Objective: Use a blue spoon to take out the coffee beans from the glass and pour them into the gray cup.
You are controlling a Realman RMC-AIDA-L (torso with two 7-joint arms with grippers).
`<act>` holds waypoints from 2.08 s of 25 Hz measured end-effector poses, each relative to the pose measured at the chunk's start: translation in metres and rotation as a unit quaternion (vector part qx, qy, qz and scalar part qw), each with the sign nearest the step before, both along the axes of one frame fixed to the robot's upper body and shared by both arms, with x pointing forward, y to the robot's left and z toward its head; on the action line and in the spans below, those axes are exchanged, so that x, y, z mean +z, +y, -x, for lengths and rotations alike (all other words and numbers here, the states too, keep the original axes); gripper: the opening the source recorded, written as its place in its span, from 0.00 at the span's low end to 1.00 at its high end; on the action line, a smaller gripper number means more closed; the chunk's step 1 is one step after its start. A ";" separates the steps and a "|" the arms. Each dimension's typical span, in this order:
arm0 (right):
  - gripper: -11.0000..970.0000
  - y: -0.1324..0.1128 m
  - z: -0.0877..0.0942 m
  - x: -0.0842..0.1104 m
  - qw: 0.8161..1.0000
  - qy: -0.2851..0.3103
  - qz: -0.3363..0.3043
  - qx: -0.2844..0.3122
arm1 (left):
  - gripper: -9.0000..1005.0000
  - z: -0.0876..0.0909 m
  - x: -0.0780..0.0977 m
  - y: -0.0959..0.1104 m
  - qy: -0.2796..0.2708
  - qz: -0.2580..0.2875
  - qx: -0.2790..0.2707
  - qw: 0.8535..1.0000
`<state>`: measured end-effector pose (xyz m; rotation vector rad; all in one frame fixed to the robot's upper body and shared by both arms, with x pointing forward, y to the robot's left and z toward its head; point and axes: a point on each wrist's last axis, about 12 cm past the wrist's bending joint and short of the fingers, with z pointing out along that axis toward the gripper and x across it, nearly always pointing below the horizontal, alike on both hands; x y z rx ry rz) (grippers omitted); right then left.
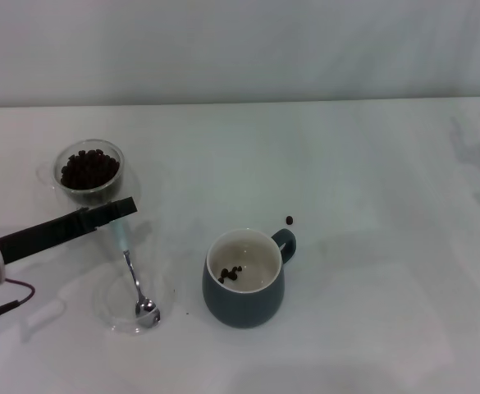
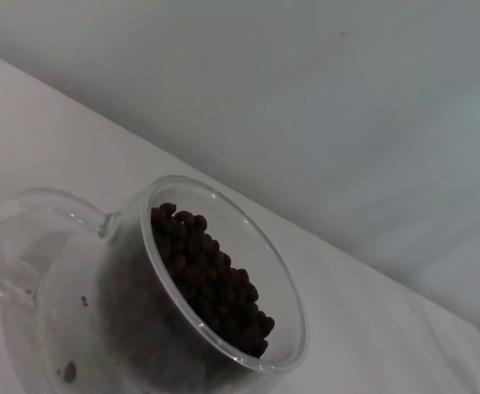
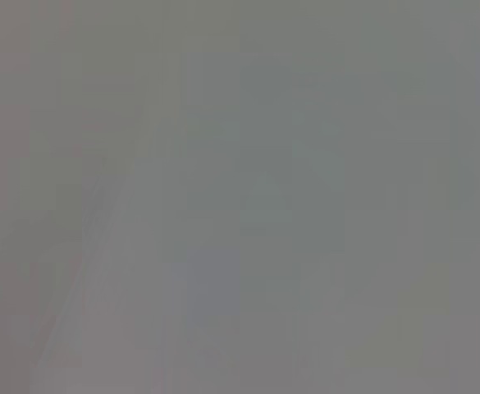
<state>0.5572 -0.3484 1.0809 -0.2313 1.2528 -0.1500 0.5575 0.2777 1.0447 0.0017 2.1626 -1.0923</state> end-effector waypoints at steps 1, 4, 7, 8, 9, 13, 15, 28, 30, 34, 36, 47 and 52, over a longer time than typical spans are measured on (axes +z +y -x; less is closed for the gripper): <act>0.53 0.000 0.000 0.000 1.000 0.000 0.000 0.000 | 0.57 0.000 0.000 0.001 0.000 0.001 0.001 1.000; 0.53 0.000 0.000 0.000 1.000 0.000 0.000 0.000 | 0.62 0.001 0.001 0.003 0.001 0.003 0.002 1.000; 0.53 -0.001 0.002 -0.001 1.000 -0.001 0.000 -0.001 | 0.67 0.001 0.005 0.006 0.006 0.012 0.002 1.000; 0.53 -0.001 0.003 -0.001 1.000 -0.002 0.000 -0.001 | 0.69 0.001 0.005 0.008 0.008 0.014 0.004 1.000; 0.53 -0.001 0.003 -0.001 1.000 -0.002 0.000 -0.001 | 0.71 0.002 0.006 0.011 0.010 0.016 0.006 1.000; 0.53 -0.002 0.003 -0.001 1.000 -0.003 0.000 -0.001 | 0.73 0.007 0.016 0.023 -0.013 0.013 0.012 1.000; 0.53 -0.002 0.004 -0.001 1.000 -0.004 0.000 -0.001 | 0.73 0.010 0.023 0.027 -0.041 0.006 0.015 0.999; 0.53 -0.004 0.026 0.001 0.999 -0.048 -0.002 0.009 | 0.72 0.021 0.048 0.047 -0.231 -0.041 0.033 0.972; 0.53 -0.001 0.029 0.001 0.998 -0.054 -0.004 0.021 | 0.72 0.028 0.051 0.064 -0.272 -0.065 0.060 0.958; 0.53 0.010 0.032 0.000 0.996 -0.055 -0.013 0.062 | 0.72 0.040 0.048 0.089 -0.311 -0.108 0.103 0.939; 0.53 0.022 0.031 -0.002 0.994 -0.045 -0.018 0.101 | 0.72 0.047 0.045 0.099 -0.324 -0.133 0.120 0.929; 0.53 0.068 0.035 -0.008 0.964 0.000 -0.067 0.258 | 0.72 0.073 0.031 0.135 -0.366 -0.211 0.218 0.880; 0.53 0.091 0.043 -0.018 0.944 0.040 -0.060 0.321 | 0.72 0.089 0.012 0.148 -0.348 -0.250 0.270 0.862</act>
